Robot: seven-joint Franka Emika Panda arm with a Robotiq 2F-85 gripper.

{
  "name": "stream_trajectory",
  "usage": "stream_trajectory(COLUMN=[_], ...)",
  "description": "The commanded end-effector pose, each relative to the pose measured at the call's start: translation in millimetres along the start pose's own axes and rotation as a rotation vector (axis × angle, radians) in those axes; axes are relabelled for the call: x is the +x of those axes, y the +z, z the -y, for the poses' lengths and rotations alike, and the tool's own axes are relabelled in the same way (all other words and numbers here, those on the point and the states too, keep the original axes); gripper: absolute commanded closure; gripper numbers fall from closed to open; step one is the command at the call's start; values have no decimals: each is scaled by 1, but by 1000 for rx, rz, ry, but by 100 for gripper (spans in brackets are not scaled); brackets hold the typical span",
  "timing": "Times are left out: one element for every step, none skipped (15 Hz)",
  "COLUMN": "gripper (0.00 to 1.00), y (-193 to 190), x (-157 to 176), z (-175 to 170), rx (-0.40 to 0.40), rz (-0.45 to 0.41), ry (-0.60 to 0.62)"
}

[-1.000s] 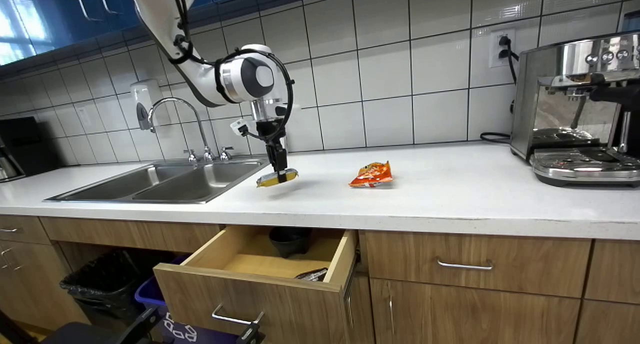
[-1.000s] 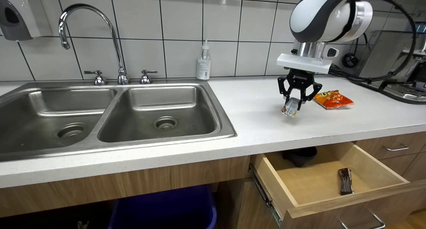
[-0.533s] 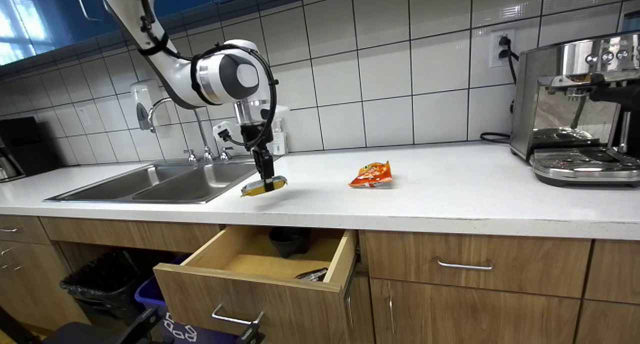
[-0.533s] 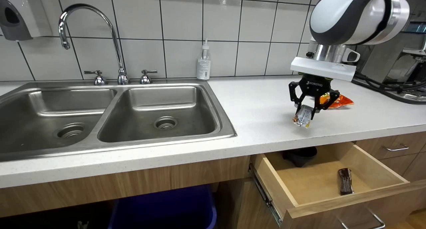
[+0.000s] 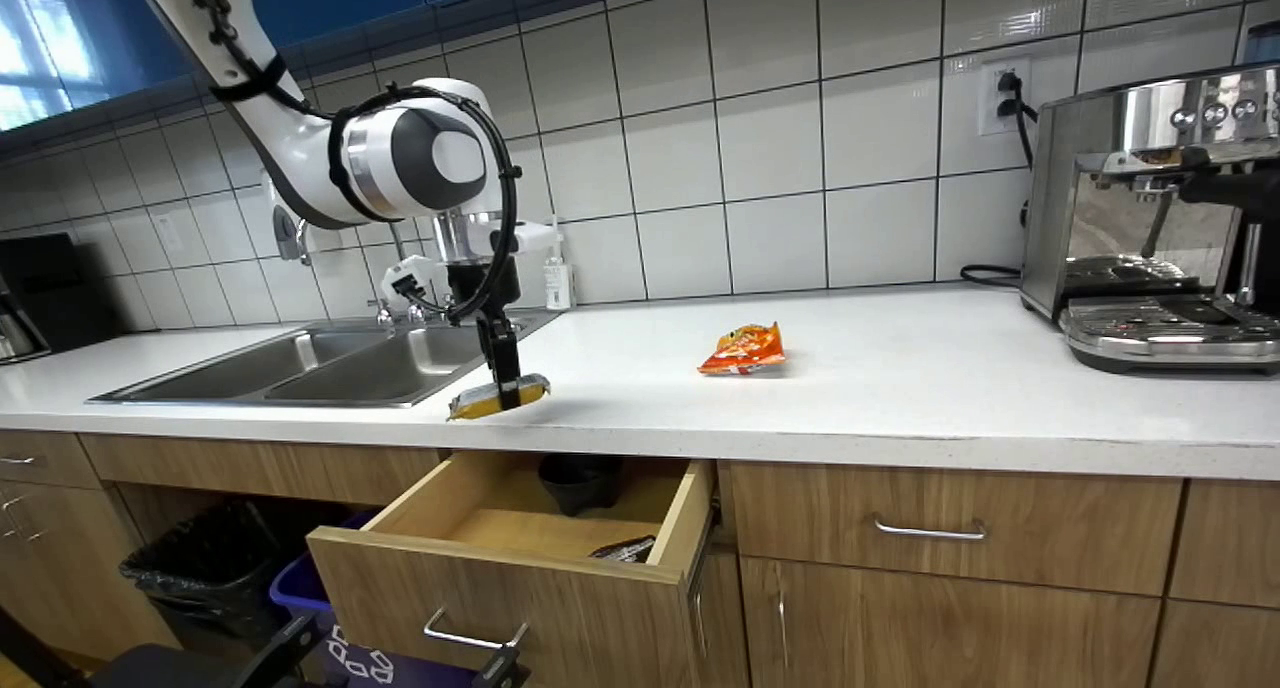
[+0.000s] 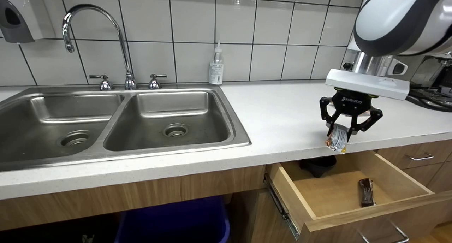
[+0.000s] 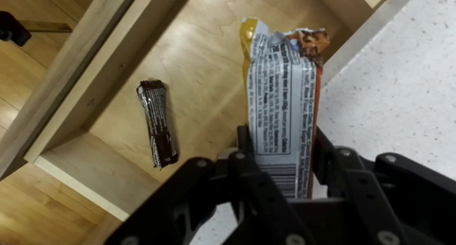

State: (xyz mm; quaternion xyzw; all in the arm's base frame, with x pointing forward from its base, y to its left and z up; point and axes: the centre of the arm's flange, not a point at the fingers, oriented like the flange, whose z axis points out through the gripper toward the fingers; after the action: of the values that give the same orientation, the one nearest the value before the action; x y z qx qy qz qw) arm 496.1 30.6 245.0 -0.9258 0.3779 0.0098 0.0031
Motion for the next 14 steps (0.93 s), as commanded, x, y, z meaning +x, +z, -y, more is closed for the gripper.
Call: stream_trajectory(gripper=[84, 84, 84, 84, 84, 84, 84, 84, 84, 84, 84, 84, 84, 84], y=[-6, -4, -2, 1, 4, 7, 10, 15, 18, 21, 25, 28, 31, 34], x=[-22, -24, -27, -29, -31, -32, -34, -34, -35, -36, -36, -37, -37, -37], z=[-24, -28, -32, -35, -38, -41, -43, -45, -47, -49, -51, -53, -54, -55], rx=[20, 17, 13, 8, 5, 0, -4, -12, -18, -25, -31, -37, -42, -48], rz=[2, 5, 8, 12, 16, 20, 21, 23, 26, 29, 33, 37, 40, 45], ry=[25, 26, 26, 26, 28, 31, 32, 35, 39, 41, 45, 49, 53, 59])
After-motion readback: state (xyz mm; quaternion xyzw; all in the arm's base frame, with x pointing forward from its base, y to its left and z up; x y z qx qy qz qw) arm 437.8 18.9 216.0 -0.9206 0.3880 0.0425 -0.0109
